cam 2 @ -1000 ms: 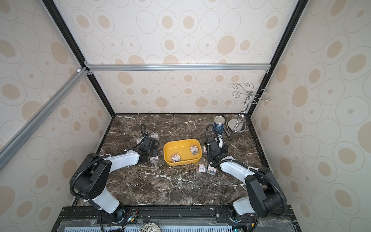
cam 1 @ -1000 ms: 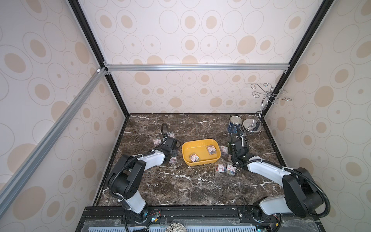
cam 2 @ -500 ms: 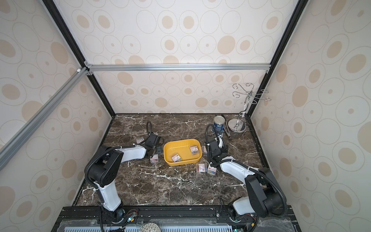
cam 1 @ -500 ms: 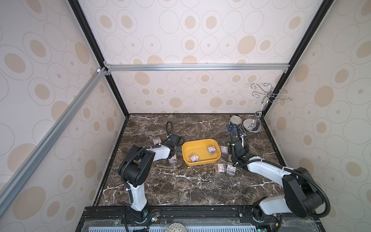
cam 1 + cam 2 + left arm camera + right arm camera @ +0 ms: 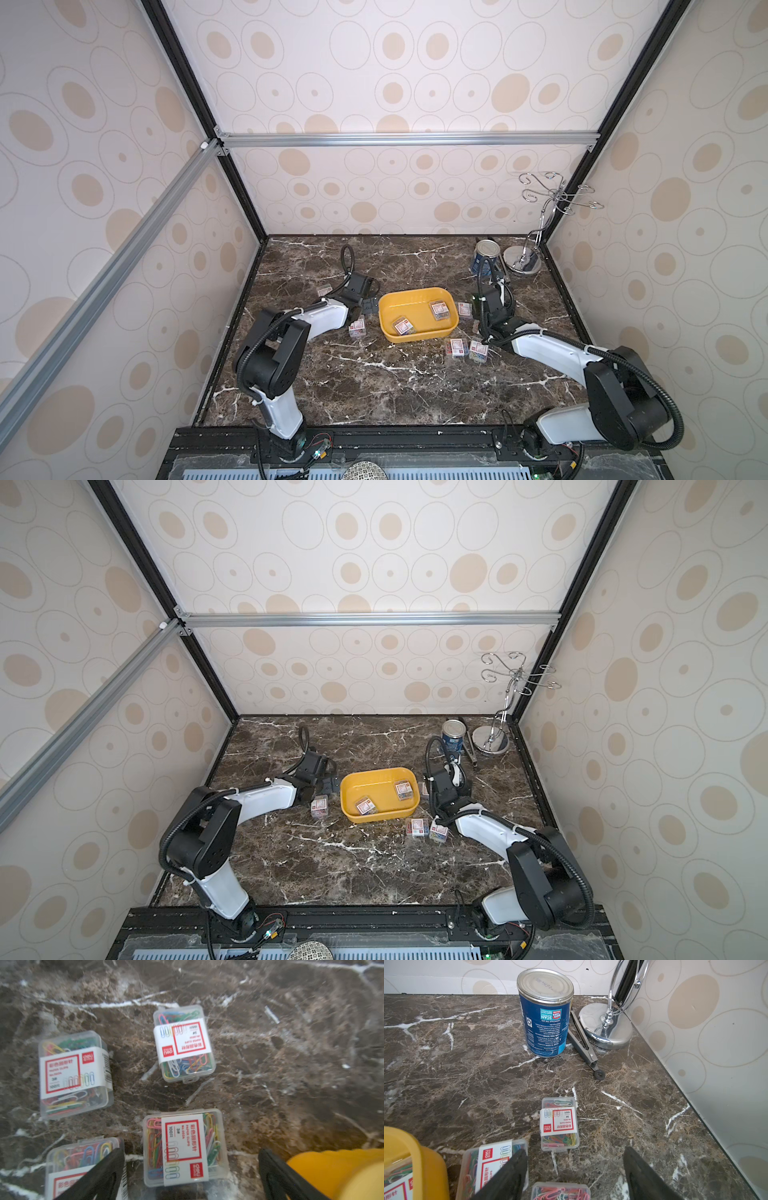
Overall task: Take the paper clips out of the storage box
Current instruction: Place the boxed paper clips at the center of the board.
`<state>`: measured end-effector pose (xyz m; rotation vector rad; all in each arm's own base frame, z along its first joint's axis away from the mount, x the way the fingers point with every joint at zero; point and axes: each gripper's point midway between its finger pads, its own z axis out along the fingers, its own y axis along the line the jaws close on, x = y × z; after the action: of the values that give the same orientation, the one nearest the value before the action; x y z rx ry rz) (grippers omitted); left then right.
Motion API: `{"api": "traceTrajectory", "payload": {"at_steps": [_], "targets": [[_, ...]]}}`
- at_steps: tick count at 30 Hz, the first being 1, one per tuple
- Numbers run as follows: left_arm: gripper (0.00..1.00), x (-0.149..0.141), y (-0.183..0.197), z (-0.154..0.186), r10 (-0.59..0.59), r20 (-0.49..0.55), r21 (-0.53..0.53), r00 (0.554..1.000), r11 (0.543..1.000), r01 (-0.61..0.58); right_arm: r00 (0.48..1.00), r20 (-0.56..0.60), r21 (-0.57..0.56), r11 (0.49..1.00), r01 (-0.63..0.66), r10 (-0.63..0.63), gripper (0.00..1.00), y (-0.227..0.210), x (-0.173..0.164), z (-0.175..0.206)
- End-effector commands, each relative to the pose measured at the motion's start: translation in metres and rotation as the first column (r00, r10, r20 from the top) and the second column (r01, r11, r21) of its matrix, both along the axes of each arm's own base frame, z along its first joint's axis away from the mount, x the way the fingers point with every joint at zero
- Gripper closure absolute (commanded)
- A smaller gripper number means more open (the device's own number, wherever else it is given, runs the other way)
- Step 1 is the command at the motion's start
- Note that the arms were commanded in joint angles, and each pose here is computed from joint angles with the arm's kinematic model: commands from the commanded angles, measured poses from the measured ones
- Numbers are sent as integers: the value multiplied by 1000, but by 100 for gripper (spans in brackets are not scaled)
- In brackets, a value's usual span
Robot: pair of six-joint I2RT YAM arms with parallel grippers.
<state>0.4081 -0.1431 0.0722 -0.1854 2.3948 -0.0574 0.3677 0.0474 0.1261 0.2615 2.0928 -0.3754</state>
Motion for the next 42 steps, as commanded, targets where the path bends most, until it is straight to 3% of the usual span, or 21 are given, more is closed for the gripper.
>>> {"api": "traceTrajectory", "payload": {"at_steps": [1,9,14,18,26,33,37,42], "targets": [[0,-7,-6,29,-42,46,-18,998,999,43,1000,15,2,1000,2,-2,26,0,0,4],[0,-29,-8,127,-62,288,-133,956,986,104,1000,8,-2,1000,1,-1,26,1,1,3],[0,-56,7,148,16,425,-250,905,963,100,1000,1,-6,1000,4,-4,26,0,1,2],[0,-68,16,163,55,451,-290,891,953,88,1000,-3,-9,1000,11,-11,26,0,2,2],[0,-78,25,166,105,477,-336,872,939,71,1000,-15,-14,1000,6,-6,29,1,3,2],[0,-78,25,167,101,456,-327,884,943,61,996,-58,61,995,73,-69,31,-8,-38,10],[0,-78,23,163,103,464,-339,880,938,69,998,-43,154,987,-44,51,31,16,-49,20],[0,-71,27,155,103,467,-296,878,954,45,979,-52,295,939,-175,199,31,51,-62,24]]}}
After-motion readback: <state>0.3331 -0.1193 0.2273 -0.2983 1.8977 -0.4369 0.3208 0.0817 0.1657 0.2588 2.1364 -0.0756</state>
